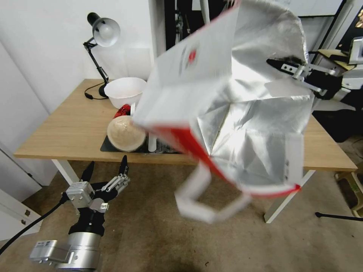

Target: Pick up the food delivery bag from the floor and place it on the table.

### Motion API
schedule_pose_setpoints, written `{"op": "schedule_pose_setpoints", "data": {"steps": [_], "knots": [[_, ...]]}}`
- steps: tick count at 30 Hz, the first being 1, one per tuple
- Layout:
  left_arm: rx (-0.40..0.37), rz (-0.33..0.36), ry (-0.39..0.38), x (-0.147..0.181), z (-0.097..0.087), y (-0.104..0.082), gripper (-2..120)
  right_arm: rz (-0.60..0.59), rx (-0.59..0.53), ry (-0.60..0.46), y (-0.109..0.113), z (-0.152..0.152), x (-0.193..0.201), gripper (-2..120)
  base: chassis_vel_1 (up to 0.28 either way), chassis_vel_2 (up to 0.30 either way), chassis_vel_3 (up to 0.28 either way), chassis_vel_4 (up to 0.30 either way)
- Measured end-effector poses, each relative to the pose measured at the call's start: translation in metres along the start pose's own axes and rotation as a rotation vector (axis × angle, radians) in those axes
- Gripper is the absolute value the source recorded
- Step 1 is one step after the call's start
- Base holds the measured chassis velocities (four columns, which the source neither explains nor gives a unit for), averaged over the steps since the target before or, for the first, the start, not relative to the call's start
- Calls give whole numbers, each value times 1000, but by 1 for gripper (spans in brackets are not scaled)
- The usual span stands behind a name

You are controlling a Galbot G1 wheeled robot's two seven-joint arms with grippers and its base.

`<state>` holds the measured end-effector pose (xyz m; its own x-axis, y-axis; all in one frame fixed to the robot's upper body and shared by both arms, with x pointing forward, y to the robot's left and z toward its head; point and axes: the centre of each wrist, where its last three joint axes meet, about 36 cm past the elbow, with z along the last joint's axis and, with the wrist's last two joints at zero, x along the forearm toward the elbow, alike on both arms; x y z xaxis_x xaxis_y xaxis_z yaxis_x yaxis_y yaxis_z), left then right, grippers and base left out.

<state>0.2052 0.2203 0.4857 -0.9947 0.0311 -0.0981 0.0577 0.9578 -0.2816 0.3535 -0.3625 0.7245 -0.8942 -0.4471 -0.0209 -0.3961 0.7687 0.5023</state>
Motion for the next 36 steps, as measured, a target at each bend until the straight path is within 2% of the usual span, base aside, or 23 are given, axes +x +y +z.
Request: {"op": "schedule_pose_setpoints", "data": {"steps": [2,4,10,13,24,27,36], "knots": [[-2,24,16,-2,4,0,100,135,-89,-45,2,4,4,0,0,0,0,0],[-4,41,28,-3,7,0,100,219,-160,-85,3,3,8,0,0,0,0,0],[-7,52,35,-4,8,1,100,335,-222,-144,-4,-1,7,0,0,0,0,0],[-7,49,39,-3,8,1,100,417,-263,-144,-18,-2,7,0,0,0,0,0],[-14,45,38,0,8,-2,100,546,-310,-126,-42,-2,8,0,0,0,0,0],[-20,44,37,1,8,-3,100,605,-327,-132,-55,-3,9,0,0,0,0,0],[-22,43,34,2,8,-5,100,672,-349,-85,-76,6,10,0,0,0,0,0]]}}
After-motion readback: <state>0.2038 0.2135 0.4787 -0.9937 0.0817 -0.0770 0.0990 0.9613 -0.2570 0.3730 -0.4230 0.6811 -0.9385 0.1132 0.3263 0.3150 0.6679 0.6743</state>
